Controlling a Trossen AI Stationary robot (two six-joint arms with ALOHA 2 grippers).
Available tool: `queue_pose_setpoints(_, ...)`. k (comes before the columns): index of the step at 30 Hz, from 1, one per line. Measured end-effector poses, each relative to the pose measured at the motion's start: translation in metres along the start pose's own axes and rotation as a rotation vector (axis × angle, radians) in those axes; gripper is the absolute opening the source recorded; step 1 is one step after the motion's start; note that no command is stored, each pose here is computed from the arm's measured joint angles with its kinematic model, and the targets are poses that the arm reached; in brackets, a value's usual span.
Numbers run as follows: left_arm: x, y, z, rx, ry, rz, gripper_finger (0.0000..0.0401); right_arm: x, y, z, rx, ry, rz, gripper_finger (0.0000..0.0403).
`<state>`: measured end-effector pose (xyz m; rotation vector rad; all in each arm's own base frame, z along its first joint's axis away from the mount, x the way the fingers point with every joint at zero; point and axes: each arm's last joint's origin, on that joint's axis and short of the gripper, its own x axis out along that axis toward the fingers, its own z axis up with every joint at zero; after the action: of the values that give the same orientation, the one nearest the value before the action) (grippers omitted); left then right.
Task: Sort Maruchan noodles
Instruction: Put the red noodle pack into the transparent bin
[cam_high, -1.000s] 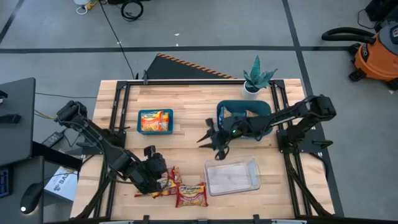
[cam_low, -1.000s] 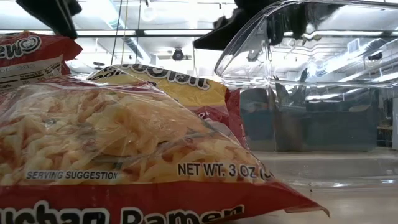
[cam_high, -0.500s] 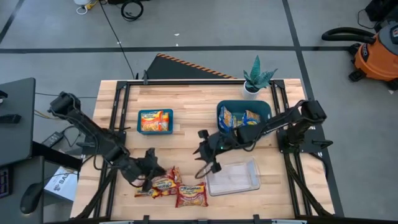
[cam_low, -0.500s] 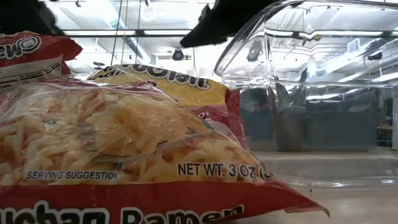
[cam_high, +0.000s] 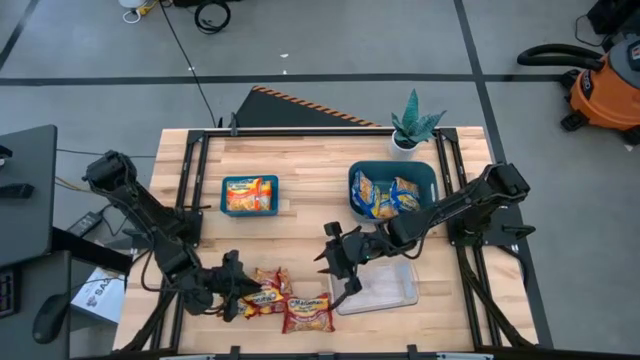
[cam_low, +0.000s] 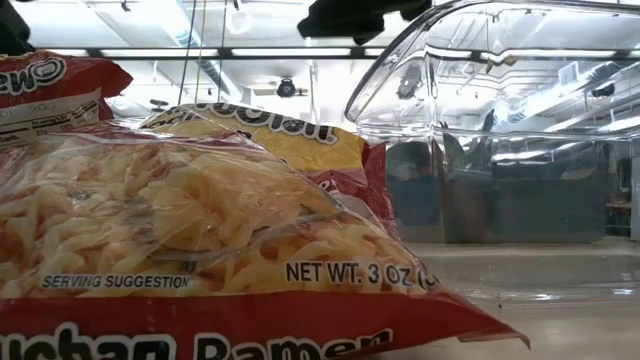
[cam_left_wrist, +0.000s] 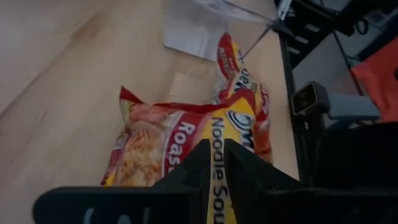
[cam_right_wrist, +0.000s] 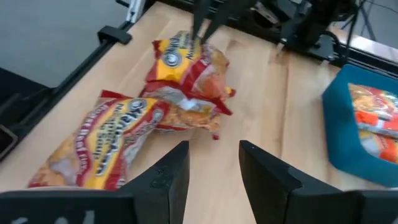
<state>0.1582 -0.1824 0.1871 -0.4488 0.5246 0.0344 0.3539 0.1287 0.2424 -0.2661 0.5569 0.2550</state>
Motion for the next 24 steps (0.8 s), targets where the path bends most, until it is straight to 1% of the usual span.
queue_pose_setpoints(5,0.005,0.000,-0.004,-0.005,0.004,0.016,0.0050,-0.006,0.008,0.016,-0.018,-0.020,0.021,0.0147)
queue_pose_setpoints(9,0.005,0.000,-0.004,0.038,0.013,0.007,0.0050,-0.010,0.006,0.027,-0.043,-0.030,0.013,0.0147)
queue_pose_setpoints(15,0.003,-0.002,-0.006,0.116,0.019,-0.007,0.0050,-0.011,-0.007,0.035,-0.030,-0.062,-0.016,0.0147)
queue_pose_setpoints(18,0.003,-0.002,-0.006,0.145,0.012,-0.003,0.0050,-0.011,-0.014,0.039,-0.014,-0.101,-0.024,0.0147)
queue_pose_setpoints(24,0.000,-0.002,-0.004,0.145,0.021,-0.022,0.0050,-0.010,-0.033,0.042,-0.002,-0.164,0.009,0.0146)
